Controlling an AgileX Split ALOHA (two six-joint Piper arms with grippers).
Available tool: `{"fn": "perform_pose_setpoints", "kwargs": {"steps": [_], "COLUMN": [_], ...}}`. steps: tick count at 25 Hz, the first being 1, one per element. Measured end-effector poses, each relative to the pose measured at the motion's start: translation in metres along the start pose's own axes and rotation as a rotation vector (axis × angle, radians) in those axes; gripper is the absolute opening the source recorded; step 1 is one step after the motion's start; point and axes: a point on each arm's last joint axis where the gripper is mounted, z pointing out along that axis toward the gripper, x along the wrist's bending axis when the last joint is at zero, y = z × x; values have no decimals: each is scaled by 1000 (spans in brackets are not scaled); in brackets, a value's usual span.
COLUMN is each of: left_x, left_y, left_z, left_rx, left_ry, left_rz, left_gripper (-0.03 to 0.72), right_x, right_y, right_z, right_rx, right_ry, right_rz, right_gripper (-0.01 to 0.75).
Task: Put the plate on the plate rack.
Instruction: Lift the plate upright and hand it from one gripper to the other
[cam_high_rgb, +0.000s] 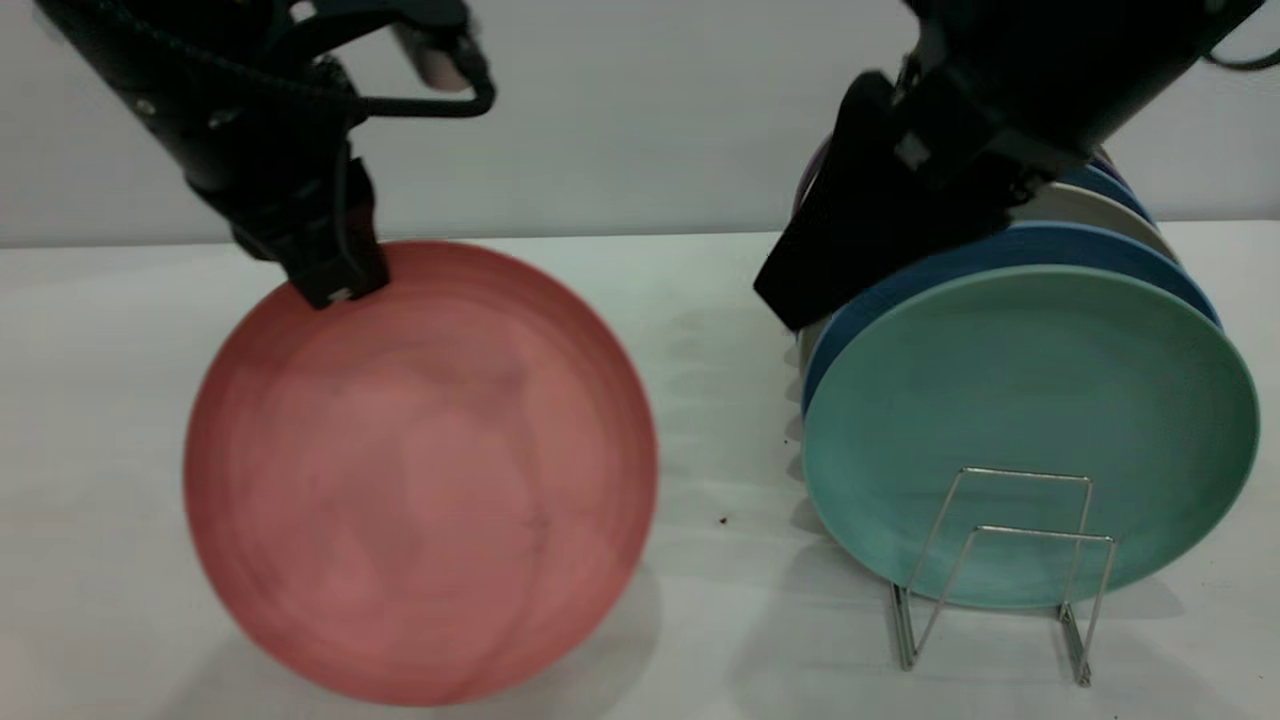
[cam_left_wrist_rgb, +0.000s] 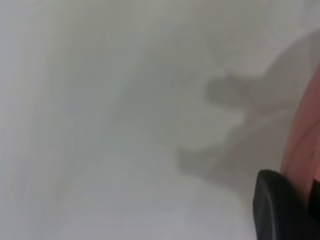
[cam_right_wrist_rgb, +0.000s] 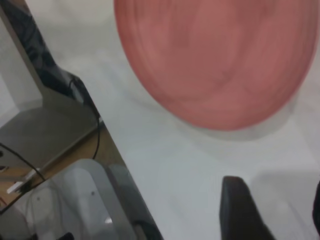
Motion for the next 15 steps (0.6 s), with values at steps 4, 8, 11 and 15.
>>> {"fn": "perform_pose_setpoints", "kwargs": {"steps": [4, 8, 11, 15], "left_x": [-15, -29, -36, -43], "left_y": [13, 22, 24, 28], "left_z": [-10, -18, -25, -35], "left_rx": [-37, -59, -63, -79], "left_ry": [-4, -14, -23, -28], "left_rz": [52, 95, 112, 129], "left_gripper": [15, 15, 15, 15], "right_x": [-6, -11, -13, -17], "right_y": [-1, -2, -2, -4], "right_z": [9, 14, 17, 23], "right_rx": [16, 14, 10, 21], "right_ry": [1, -24, -36, -39], "right_rz": [8, -2, -3, 8], "right_gripper": [424, 441, 443, 444]}}
